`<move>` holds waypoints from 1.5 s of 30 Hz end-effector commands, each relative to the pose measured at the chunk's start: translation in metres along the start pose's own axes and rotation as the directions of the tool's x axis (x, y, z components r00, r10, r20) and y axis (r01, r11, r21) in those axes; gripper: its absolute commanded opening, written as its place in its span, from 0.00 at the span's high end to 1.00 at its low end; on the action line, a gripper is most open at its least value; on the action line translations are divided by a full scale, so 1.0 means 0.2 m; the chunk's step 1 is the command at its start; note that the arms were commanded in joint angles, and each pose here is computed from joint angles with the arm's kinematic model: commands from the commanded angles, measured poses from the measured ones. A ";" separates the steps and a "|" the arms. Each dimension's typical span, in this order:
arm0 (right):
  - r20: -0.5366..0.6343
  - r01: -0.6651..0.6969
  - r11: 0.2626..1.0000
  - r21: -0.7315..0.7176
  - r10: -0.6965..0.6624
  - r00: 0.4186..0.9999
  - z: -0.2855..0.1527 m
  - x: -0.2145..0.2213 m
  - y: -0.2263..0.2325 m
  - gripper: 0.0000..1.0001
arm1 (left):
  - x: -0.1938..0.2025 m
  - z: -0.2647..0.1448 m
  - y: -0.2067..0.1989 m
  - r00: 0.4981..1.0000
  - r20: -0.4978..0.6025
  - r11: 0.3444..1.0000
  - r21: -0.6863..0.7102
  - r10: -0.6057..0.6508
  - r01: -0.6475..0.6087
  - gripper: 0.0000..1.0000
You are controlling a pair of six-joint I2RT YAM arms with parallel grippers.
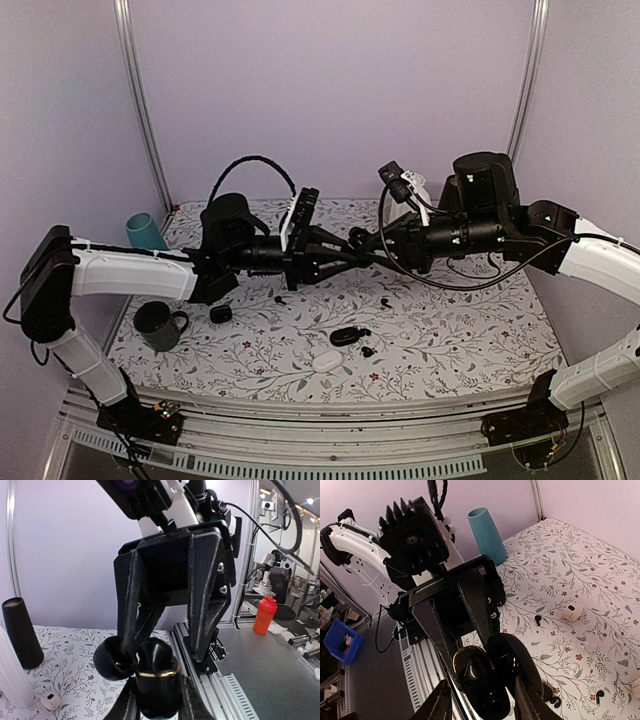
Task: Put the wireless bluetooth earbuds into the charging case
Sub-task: Adjust the left earbud in the left side groove of the charging case.
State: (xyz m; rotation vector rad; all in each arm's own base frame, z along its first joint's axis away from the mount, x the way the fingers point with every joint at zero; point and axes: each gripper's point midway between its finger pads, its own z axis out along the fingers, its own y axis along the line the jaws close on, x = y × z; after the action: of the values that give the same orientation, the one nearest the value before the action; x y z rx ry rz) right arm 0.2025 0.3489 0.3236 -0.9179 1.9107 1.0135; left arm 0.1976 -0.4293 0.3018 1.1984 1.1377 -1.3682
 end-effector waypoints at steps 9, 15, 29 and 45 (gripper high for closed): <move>0.102 0.119 0.993 0.009 -0.119 0.988 -0.16 -0.10 0.06 0.55 | -0.08 0.00 -0.07 0.999 0.032 0.996 0.094 -0.011 0.008 1.00; 0.092 0.131 0.990 -0.048 -0.126 0.988 -0.17 -0.09 0.11 0.55 | -0.08 -0.01 -0.07 0.999 0.029 0.994 0.104 -0.017 0.014 1.00; 0.059 0.141 0.958 -0.248 -0.130 0.990 -0.15 -0.05 0.27 0.55 | -0.05 -0.02 0.00 0.990 -0.010 0.984 0.116 -0.138 0.139 1.00; -0.007 0.076 0.986 -0.148 -0.078 0.997 -0.05 0.02 0.14 0.54 | -0.06 -0.03 -0.05 0.992 -0.015 0.979 0.161 -0.126 0.126 1.00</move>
State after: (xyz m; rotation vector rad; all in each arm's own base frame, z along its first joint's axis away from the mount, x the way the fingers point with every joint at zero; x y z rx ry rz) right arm 0.1649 0.3533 0.3424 -1.1107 1.7693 1.1625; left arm 0.1908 -0.4245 0.3023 1.2512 1.1855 -1.5761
